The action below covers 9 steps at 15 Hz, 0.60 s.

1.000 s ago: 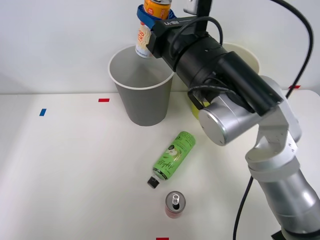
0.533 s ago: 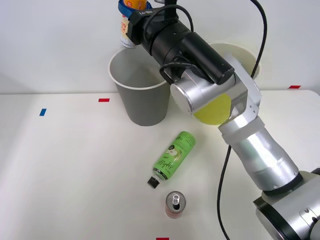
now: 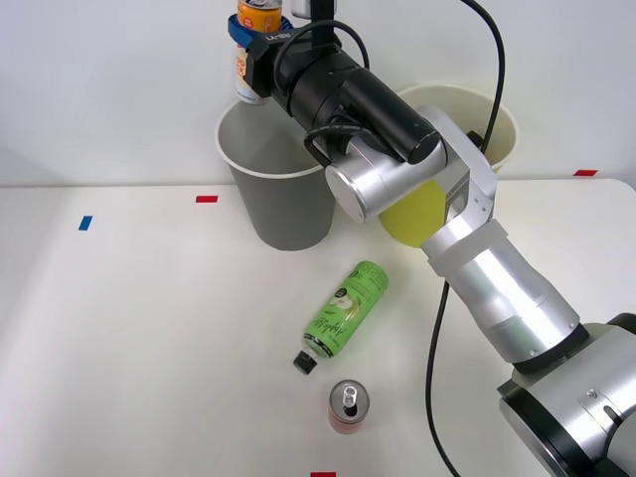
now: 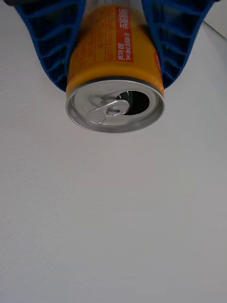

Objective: Put cans in the gray bin, plastic bottles in the light green bin

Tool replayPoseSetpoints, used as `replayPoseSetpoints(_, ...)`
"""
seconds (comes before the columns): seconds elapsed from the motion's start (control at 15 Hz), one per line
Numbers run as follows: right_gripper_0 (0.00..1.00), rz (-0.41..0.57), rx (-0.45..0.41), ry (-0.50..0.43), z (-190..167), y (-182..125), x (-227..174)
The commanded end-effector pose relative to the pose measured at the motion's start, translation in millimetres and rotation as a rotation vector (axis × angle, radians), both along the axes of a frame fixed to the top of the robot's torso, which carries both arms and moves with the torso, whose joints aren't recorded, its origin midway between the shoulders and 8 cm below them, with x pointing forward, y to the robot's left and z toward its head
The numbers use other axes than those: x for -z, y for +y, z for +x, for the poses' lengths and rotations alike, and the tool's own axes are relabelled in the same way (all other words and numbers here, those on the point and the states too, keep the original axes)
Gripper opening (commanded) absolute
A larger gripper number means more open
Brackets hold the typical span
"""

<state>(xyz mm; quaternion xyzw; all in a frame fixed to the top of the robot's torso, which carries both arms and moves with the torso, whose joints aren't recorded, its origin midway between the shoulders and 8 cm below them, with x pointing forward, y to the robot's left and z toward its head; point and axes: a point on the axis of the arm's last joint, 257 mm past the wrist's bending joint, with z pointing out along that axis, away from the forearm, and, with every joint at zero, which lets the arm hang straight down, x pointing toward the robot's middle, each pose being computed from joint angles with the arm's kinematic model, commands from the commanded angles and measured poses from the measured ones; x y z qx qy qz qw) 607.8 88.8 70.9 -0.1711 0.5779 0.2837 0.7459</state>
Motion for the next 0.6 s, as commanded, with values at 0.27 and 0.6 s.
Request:
replayPoseSetpoints(0.27,1.0,-0.019,-0.016,-0.071,-7.9,0.3,-3.5)
replayPoseSetpoints(0.6,1.0,-0.115,0.04,-0.171,-30.7,-38.9,19.5)
